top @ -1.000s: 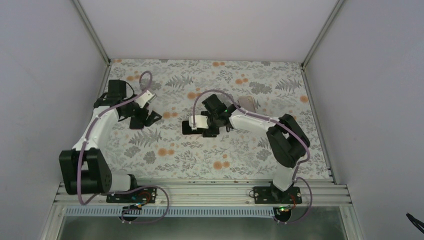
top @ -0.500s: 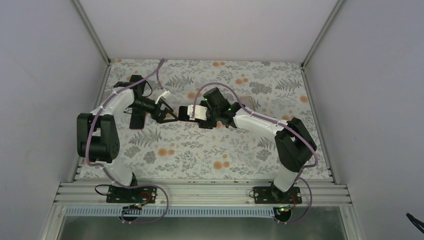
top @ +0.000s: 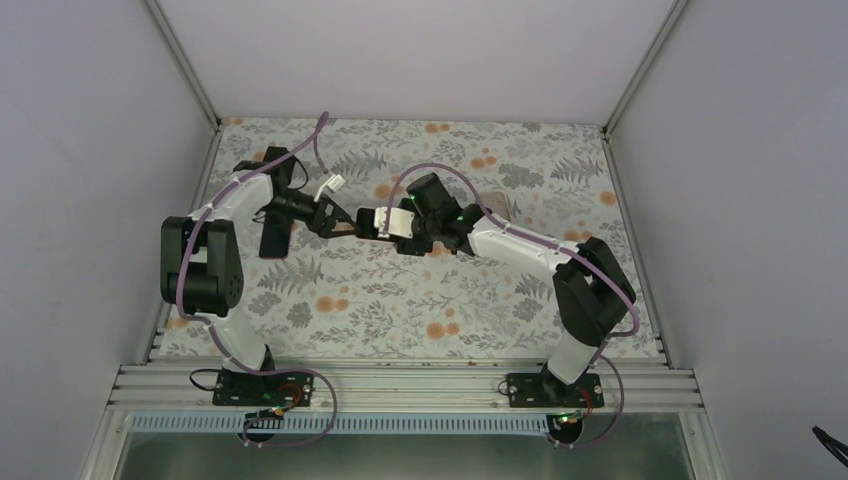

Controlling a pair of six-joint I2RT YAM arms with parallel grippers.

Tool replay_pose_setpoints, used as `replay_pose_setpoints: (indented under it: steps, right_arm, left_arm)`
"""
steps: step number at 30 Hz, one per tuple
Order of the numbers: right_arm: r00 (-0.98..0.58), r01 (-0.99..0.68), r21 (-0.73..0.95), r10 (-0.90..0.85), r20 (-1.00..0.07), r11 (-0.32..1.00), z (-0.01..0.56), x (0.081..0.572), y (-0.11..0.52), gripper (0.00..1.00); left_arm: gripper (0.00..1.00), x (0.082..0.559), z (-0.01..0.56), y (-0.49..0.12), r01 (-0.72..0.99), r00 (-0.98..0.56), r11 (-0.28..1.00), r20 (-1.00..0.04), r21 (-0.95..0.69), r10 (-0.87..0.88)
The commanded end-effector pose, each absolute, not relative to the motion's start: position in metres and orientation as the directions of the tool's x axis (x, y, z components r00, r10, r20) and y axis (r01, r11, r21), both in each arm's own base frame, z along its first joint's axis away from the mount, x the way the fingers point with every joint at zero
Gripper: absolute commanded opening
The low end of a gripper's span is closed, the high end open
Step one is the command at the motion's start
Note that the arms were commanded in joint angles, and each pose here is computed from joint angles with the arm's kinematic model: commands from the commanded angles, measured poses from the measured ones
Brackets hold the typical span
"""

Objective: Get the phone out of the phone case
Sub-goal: Pick up the phone at the center of the board, then remove the phone case from the phone.

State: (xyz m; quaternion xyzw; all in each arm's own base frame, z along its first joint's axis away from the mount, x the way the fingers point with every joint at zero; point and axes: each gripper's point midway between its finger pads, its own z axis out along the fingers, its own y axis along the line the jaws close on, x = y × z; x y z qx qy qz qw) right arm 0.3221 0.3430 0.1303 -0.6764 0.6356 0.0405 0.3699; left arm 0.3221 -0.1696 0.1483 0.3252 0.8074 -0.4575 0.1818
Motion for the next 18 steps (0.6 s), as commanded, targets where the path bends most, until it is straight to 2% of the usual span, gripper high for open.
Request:
replay_pose_setpoints:
  steps: [1, 5, 8, 18]
  right_arm:
    - [0.256, -0.845, -0.517, -0.743, -0.618, 0.139, 0.191, 0.328, 0.369, 0.54]
    - [0.264, -0.839, -0.525, -0.737, -0.622, 0.142, 0.198, 0.327, 0.376, 0.54]
    - [0.269, -0.839, -0.527, -0.739, -0.617, 0.134, 0.197, 0.326, 0.379, 0.55]
    - [0.269, -0.829, -0.542, -0.753, -0.601, 0.137, 0.192, 0.327, 0.377, 0.55]
  left_arm:
    - [0.96, 0.328, 0.157, -0.185, 0.713, -0.701, 0.333, -0.614, -0.617, 0.363]
    - [0.95, 0.325, 0.163, -0.194, 0.729, -0.684, 0.314, -0.627, -0.608, 0.374]
    - [0.89, 0.325, 0.165, -0.196, 0.728, -0.684, 0.297, -0.626, -0.618, 0.373]
    - [0.42, 0.312, 0.179, -0.203, 0.704, -0.697, 0.168, -0.626, -0.69, 0.35]
